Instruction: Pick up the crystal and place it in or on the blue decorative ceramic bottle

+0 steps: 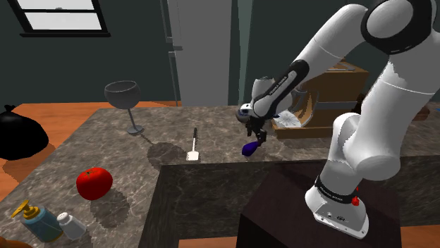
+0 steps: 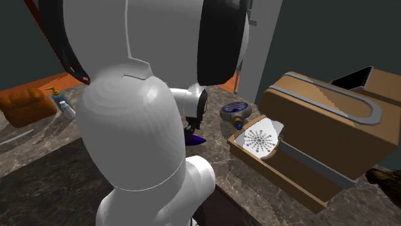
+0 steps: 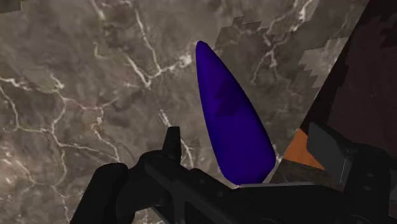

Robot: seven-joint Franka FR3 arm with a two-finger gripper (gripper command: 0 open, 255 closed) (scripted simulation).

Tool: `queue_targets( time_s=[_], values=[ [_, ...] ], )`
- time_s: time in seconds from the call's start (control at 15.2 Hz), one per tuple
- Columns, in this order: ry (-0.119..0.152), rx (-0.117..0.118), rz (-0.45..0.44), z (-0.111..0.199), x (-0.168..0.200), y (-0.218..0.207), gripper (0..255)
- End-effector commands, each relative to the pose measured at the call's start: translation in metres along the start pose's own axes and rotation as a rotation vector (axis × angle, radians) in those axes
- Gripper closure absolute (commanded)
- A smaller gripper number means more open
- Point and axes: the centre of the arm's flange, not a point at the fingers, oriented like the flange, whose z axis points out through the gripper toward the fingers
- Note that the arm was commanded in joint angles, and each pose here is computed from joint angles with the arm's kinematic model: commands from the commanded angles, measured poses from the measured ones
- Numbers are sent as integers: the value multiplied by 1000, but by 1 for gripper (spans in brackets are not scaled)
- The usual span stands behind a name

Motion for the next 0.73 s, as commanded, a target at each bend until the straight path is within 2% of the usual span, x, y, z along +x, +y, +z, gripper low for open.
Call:
queue_targets(
  time_s=[0.0, 0.46, 0.66],
  values=[
    [-5, 10, -174, 7, 14, -1, 0],
    [-5, 10, -174, 48, 13, -1, 0],
    [-5, 10, -174, 48, 13, -1, 0]
  ],
)
